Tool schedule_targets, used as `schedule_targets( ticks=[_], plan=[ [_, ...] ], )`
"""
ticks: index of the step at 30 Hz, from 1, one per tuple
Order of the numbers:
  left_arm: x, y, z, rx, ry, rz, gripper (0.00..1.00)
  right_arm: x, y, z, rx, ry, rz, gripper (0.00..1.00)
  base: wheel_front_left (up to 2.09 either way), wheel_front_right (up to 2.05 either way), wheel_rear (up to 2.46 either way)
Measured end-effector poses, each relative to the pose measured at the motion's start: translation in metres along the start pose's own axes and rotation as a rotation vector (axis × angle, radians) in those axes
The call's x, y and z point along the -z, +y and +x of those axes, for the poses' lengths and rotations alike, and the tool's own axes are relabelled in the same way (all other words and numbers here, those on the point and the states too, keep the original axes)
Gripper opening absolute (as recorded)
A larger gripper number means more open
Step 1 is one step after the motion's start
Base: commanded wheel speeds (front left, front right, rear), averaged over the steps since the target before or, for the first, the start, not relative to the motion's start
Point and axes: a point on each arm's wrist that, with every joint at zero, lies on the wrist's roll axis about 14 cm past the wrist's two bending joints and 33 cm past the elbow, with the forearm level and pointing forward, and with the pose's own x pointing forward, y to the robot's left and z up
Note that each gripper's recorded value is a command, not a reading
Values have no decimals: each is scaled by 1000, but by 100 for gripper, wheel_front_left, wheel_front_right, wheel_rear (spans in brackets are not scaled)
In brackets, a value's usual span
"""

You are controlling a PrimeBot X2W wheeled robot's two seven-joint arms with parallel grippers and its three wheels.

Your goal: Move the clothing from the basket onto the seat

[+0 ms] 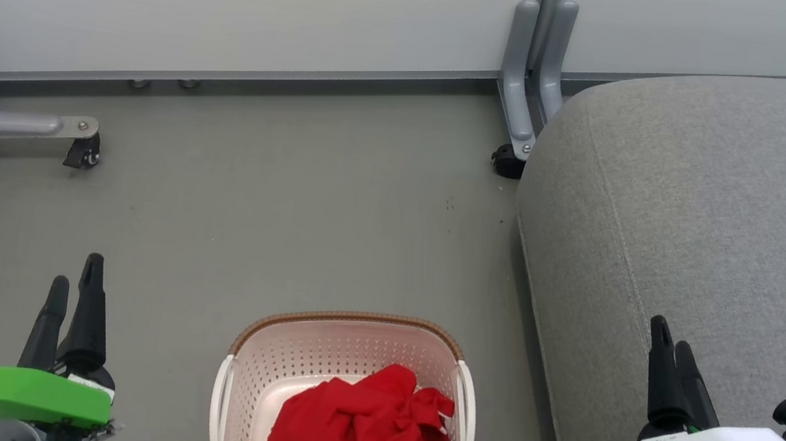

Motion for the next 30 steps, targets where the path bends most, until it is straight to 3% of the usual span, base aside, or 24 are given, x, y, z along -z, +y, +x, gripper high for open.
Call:
schedule_targets(
  ticks=[30],
  plan=[
    [9,-21,-6,94,-7,348,100,5,26,-7,-102,-27,-300,100,0,0,0]
  ],
)
